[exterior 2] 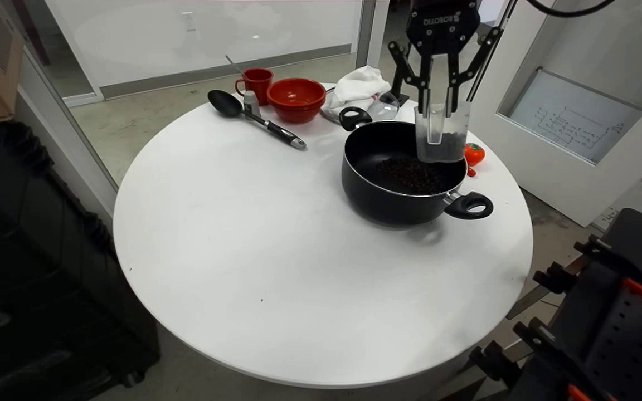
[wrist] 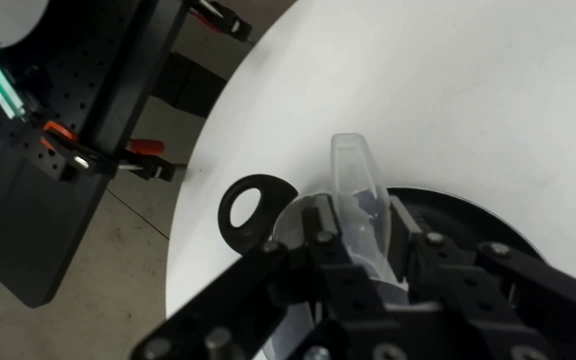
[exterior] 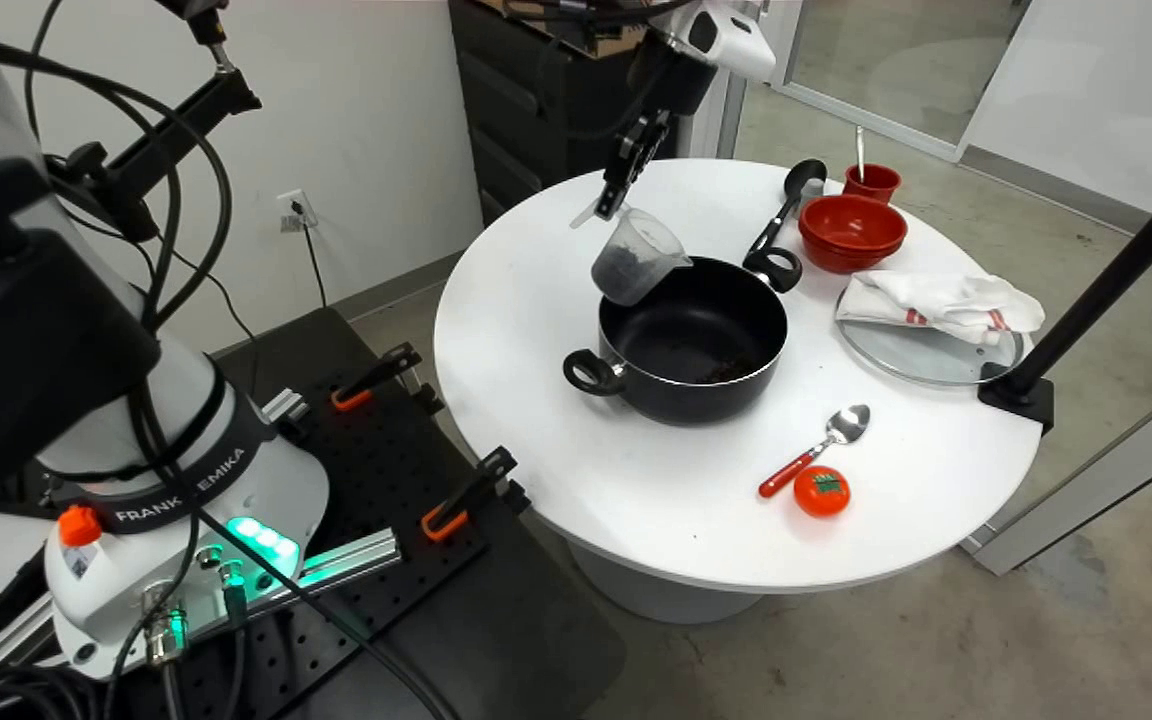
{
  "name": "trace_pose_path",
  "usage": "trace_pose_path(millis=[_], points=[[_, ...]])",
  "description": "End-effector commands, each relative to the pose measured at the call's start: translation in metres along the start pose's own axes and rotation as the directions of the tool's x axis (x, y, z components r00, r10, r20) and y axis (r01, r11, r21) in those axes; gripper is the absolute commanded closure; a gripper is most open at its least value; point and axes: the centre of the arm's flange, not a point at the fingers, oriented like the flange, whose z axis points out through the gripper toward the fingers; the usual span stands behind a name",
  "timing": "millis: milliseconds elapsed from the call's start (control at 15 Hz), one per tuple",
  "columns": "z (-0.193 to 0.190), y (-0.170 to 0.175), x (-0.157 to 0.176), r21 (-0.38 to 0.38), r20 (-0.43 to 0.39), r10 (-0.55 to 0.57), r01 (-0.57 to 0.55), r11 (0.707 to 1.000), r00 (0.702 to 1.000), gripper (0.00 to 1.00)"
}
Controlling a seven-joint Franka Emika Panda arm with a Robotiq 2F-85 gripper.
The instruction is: Pour some of the contents of the jug in the pot
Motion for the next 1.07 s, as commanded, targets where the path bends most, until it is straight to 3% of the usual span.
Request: trace_pose_path(millis=[0, 200, 400, 533, 600, 800, 867, 1000], points=[[0.017, -0.006, 0.013, -0.086, 0.107, 0.007, 0.002, 0.996, 0.994, 0.93], [0.036, -0.021, 0.016, -0.141, 0.185, 0.030, -0.003, 0.990, 0.982, 0.93], [0.054, -0.048, 0.015, -0.142, 0.294, 0.050, -0.008, 0.990, 0.955, 0.93], [0.055, -0.063, 0.013, -0.141, 0.318, 0.074, -0.030, 0.990, 0.945, 0.93], [0.063, -0.039, 0.008, -0.134, 0.275, 0.060, -0.024, 0.991, 0.960, 0.73], [0.067, -0.053, 0.010, -0.136, 0.290, 0.060, -0.021, 0.990, 0.955, 0.73], [0.061, -0.045, 0.010, -0.137, 0.303, 0.057, -0.016, 0.990, 0.951, 0.93], [0.056, -0.043, 0.014, -0.127, 0.323, 0.054, -0.013, 0.992, 0.945, 0.93]])
